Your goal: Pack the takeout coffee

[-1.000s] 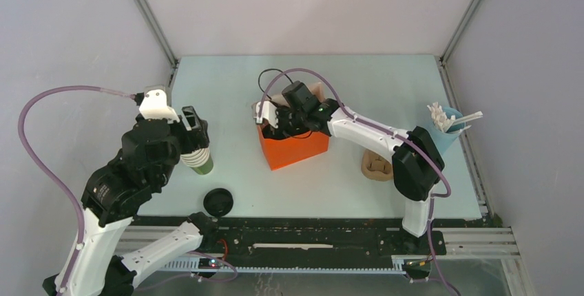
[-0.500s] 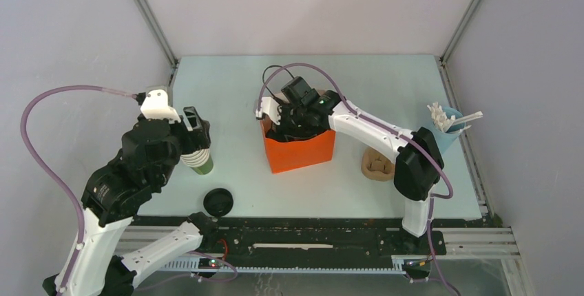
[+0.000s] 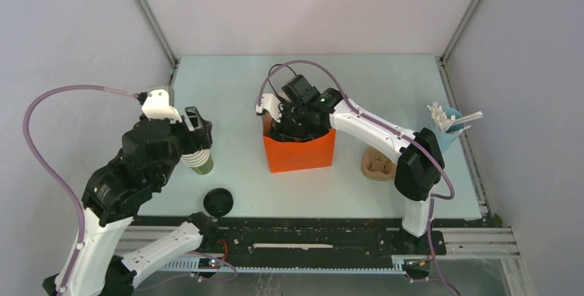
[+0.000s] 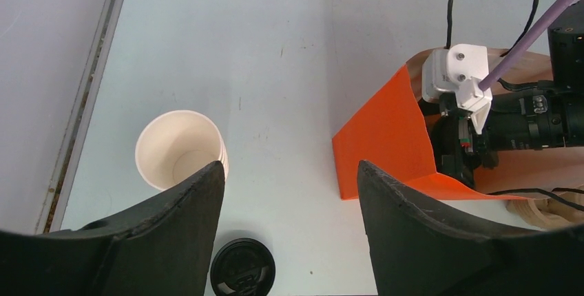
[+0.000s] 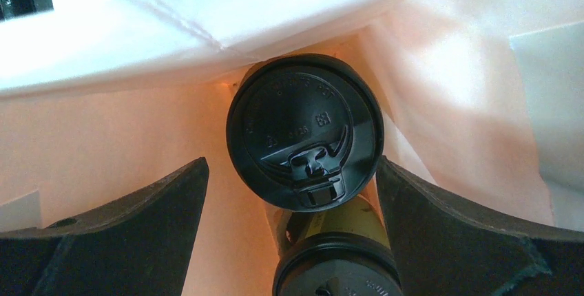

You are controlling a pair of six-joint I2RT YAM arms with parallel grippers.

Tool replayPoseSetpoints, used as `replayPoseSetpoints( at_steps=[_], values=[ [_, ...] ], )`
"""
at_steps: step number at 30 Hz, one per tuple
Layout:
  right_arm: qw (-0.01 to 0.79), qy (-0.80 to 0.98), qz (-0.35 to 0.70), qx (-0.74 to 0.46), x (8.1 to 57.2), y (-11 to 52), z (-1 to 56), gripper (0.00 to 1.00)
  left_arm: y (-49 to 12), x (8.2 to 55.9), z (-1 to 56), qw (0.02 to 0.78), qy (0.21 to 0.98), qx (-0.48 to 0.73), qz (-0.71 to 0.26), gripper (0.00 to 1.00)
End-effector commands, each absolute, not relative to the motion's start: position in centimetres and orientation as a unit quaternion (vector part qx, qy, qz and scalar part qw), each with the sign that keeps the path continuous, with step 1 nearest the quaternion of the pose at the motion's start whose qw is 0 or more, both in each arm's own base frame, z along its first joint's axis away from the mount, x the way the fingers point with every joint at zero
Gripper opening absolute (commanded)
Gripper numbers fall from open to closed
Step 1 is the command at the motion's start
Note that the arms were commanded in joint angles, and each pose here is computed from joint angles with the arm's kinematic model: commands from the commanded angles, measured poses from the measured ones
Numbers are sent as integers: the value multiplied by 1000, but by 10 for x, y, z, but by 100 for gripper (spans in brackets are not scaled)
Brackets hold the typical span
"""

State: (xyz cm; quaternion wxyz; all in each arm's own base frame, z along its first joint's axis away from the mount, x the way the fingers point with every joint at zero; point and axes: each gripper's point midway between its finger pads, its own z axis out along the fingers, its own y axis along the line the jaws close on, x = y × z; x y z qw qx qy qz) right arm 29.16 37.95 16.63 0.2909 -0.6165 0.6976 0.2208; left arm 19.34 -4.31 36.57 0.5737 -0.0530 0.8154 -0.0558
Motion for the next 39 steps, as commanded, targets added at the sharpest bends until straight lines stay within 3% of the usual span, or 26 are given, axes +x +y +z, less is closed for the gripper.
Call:
replayPoseSetpoints(
  at_steps=[1, 19, 25, 31, 35, 39],
  values=[
    [338, 695, 226, -593, 295, 377, 216, 100, -49, 199, 365, 576, 813, -58, -64, 75],
    [397, 714, 228, -530, 299, 358, 274, 100, -60, 206, 360, 566, 820, -45, -72, 75],
    [437, 728, 208, -486, 308, 343, 318, 100, -64, 209, 359, 563, 822, -40, -71, 76],
    [517, 773, 149, -336, 330, 286, 402, 100, -63, 211, 357, 563, 824, -37, -63, 76],
    [572, 769, 118, -258, 319, 237, 452, 100, -64, 211, 357, 564, 822, -34, -65, 76],
    [592, 796, 83, -97, 311, 155, 459, 100, -63, 209, 361, 570, 819, -26, -69, 76]
  ],
)
